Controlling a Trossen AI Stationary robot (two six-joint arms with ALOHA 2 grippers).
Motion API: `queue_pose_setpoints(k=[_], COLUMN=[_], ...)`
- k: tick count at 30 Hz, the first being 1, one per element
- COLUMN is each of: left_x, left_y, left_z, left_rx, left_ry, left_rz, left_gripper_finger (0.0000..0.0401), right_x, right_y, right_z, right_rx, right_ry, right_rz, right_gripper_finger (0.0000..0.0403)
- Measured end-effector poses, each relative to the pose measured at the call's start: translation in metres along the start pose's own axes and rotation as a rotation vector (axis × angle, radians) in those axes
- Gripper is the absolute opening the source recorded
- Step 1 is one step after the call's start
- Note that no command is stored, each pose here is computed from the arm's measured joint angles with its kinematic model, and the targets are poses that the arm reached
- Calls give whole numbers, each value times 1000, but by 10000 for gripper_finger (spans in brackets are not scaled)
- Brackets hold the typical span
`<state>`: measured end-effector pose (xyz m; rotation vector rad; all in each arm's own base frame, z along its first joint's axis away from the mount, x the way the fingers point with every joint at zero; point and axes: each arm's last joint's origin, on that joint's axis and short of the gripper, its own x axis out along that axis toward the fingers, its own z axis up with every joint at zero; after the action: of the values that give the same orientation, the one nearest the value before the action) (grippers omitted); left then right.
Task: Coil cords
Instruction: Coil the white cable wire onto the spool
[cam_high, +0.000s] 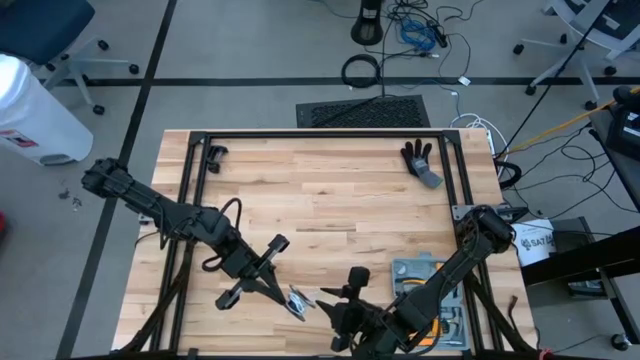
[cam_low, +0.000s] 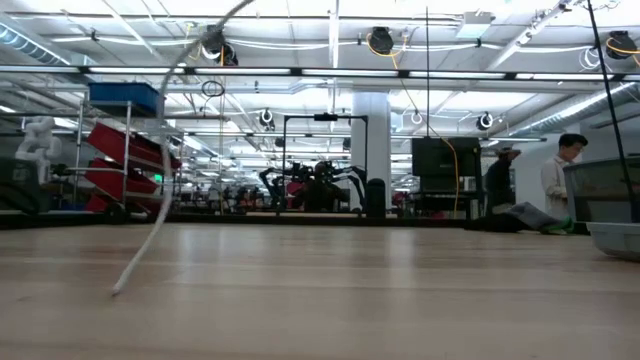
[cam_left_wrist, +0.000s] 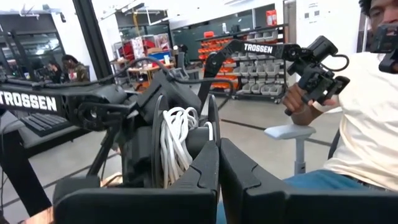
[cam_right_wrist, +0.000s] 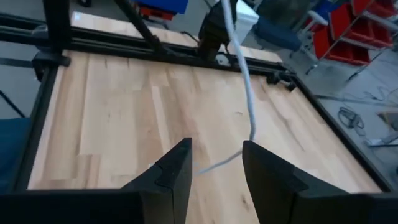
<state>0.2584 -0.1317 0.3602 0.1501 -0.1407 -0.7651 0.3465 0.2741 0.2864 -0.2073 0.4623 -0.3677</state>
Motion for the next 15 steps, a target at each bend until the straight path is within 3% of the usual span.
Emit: queue_pose_setpoints(k=[15], left_x=[0], left_y=[0], left_z=[-1], left_rx=[-3], left_ry=[8], left_rz=[-1], left_gripper_finger=[2], right_x=[0], right_y=[-1], right_z=[1], right_rx=[-7], right_ry=[-9], right_rz=[-24], right_gripper_finger=[128])
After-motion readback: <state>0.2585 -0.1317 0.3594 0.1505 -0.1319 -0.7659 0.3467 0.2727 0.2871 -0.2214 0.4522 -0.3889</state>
